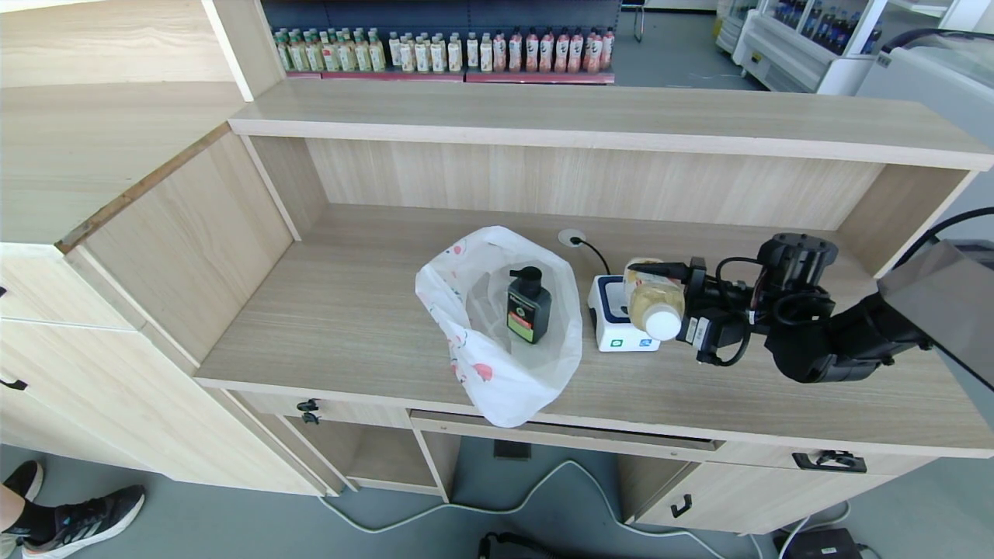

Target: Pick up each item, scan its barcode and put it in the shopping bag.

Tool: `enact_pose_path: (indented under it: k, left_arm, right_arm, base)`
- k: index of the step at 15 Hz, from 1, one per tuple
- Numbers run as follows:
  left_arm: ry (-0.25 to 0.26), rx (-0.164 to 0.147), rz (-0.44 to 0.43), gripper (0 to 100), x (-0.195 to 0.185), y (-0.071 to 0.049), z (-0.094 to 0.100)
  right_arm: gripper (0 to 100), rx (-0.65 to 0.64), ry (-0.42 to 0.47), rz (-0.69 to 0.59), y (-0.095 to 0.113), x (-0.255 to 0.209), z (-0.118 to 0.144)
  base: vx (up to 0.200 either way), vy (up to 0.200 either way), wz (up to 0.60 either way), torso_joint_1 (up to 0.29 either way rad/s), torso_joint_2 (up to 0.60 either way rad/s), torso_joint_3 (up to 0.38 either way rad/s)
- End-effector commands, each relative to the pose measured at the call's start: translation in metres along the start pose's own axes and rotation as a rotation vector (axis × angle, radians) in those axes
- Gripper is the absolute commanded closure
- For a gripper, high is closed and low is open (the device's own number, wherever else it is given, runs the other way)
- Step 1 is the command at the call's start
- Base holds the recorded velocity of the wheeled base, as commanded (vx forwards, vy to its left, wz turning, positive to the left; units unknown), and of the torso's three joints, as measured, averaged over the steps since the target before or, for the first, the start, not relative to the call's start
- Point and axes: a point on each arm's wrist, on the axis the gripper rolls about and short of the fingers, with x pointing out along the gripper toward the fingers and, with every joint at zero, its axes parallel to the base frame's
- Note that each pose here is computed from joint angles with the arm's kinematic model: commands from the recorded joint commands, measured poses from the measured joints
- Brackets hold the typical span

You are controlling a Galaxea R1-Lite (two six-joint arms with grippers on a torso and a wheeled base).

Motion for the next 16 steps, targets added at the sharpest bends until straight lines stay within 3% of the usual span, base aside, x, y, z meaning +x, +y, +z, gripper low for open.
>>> enact_pose_path:
  k: [1, 16]
  left_arm:
    - [-0.001, 0.0, 0.001, 0, 0.0, 0.0, 0.0]
    - [-0.001, 0.0, 0.001, 0, 0.0, 0.0, 0.0]
  right_arm:
    - [100, 0.004, -0.002, 0.002, 0.003, 0.001, -0.001]
    - [100, 0.019, -0.039, 0.001, 0.014, 0.023, -0.008]
  base:
    - [0.0, 0.0, 0.0, 0.0, 0.0, 0.0]
    - [0.0, 0.0, 0.0, 0.0, 0.0, 0.0]
